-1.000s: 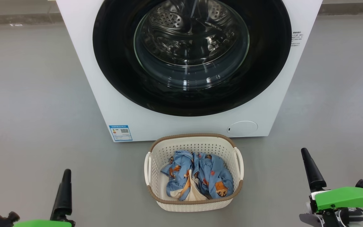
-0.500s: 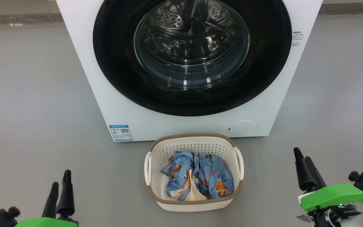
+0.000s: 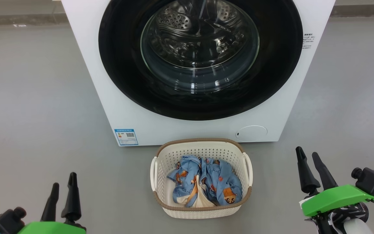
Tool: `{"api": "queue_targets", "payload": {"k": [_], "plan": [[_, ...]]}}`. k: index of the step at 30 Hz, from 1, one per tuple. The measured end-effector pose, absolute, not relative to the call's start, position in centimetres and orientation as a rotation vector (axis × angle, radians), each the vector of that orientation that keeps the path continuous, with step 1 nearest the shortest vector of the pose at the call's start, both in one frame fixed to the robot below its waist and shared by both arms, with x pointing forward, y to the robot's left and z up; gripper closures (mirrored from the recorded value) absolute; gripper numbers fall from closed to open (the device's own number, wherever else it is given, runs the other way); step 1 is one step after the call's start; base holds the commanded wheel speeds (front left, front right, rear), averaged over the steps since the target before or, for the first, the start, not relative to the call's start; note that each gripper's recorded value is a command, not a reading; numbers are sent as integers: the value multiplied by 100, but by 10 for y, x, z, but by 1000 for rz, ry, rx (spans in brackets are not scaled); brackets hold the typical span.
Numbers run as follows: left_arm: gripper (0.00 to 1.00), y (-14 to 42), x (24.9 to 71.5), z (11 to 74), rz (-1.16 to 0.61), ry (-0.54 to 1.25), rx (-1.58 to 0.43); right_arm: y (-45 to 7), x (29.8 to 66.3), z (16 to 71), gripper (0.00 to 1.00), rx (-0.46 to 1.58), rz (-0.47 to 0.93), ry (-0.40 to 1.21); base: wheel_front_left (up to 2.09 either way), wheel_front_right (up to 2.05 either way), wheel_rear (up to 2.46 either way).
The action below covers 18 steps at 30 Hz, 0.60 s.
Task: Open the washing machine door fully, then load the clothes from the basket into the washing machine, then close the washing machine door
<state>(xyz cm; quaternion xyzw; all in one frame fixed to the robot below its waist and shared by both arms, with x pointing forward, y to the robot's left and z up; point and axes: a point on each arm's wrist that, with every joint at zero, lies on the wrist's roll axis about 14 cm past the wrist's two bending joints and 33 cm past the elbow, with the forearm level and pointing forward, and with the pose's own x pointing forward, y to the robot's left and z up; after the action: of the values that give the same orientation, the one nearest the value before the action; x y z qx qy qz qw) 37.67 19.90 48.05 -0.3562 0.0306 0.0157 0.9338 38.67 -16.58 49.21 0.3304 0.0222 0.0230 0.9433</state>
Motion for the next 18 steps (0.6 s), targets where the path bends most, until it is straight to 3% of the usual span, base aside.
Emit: {"api": "queue_targets", "payload": {"k": [18], "plan": [[0,193,380,491,-19,17,-533,-149,391,505,0,458,126,-3,0,0,0]]}}
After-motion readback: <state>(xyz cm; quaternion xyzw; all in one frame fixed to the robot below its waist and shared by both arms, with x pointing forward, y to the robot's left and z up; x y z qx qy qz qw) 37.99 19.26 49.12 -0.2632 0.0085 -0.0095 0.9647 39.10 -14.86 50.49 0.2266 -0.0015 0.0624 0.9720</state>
